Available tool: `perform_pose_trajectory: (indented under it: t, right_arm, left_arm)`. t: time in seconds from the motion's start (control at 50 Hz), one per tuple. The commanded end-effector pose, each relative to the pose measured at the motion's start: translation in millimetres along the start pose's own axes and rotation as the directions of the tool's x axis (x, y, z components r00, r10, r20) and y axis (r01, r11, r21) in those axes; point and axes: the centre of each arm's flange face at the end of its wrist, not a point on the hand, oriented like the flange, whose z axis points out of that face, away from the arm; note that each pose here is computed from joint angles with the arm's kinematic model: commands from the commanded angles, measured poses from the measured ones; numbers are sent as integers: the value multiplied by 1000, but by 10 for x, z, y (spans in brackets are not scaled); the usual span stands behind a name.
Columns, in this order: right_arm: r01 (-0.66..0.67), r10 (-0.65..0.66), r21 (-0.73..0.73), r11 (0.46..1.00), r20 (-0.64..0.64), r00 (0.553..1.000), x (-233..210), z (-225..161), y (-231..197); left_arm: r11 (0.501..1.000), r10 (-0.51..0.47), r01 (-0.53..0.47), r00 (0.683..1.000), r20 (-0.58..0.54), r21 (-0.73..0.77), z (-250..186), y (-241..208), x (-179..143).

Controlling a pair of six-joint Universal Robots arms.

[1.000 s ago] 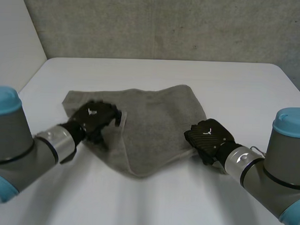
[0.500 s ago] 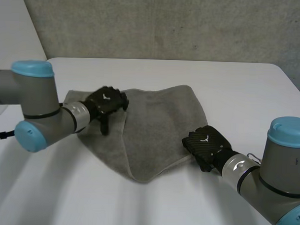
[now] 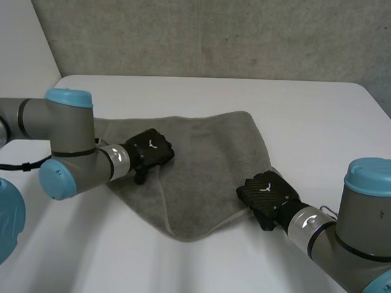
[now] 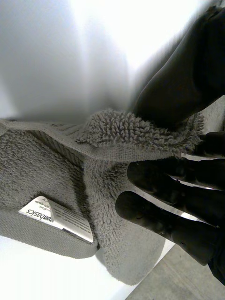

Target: Fold the towel.

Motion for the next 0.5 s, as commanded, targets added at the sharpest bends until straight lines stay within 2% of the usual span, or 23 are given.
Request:
perform_pose_trajectory:
  t: [0.02, 0.24, 0.4, 0.5]
  right_arm:
    - [0, 0, 1, 1000, 0, 1000, 2, 1, -3]
    - [7, -7, 3, 1000, 2, 1000, -32, -11, -26]
    - [6, -4, 50, 999, -37, 999, 127, -36, -202]
    - [-3, 6, 55, 998, -60, 998, 304, -226, -470]
  left_arm:
    - [999, -9, 9, 1000, 1, -39, -17, 28, -2]
    - [999, -8, 8, 1000, 11, -49, -177, -113, -71]
    - [998, -26, 30, 998, 60, -63, -591, -215, -206]
    - [990, -100, 108, 992, 81, -94, -989, -142, -139]
